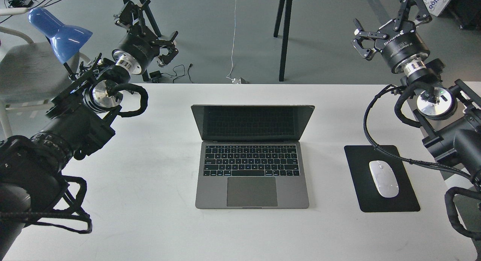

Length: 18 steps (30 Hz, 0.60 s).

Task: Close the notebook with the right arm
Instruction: 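Swing the right gripper over toward the top of the laptop screen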

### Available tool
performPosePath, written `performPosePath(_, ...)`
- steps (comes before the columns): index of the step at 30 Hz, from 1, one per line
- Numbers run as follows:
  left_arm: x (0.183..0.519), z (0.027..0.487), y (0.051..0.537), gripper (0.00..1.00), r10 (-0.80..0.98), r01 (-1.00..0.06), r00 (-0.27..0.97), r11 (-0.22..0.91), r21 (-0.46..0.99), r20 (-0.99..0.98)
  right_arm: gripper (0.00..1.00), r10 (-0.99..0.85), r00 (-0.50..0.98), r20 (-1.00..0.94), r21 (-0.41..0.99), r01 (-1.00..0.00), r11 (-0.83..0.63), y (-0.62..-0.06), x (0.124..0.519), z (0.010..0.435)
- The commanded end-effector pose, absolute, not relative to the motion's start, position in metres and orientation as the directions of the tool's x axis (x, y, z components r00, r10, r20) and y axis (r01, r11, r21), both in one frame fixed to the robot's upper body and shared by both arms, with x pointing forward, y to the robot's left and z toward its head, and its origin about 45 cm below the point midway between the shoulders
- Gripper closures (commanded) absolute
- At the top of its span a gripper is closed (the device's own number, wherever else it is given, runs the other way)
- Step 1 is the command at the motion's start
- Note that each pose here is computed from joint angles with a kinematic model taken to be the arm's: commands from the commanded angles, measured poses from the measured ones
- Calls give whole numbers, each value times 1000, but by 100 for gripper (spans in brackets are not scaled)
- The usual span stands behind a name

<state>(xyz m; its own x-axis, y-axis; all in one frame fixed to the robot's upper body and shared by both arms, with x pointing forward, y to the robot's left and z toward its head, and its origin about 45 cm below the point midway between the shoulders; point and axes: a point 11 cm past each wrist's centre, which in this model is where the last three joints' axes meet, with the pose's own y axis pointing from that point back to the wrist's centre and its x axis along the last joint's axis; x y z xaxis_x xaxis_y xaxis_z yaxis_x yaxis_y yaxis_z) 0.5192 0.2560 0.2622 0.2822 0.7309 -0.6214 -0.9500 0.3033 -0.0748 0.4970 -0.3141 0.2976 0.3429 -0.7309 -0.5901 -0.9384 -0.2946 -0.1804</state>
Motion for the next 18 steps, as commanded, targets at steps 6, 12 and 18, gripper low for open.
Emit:
performPosePath(6,519,262,256,0,732,-950,282,305,-73,-620,0,-836,420,-352,15,-891,-454,-247,510,297)
performPosePath(12,519,262,255,0,731,-949,283,306,-73,-621,0,-820,531,-212,168,-807,-566,-199,505,295)
performPosePath(18,519,261,255,0,732,-949,284,309,-69,-619,0,-749,635,-190,217,-717,-663,-163,479,285)
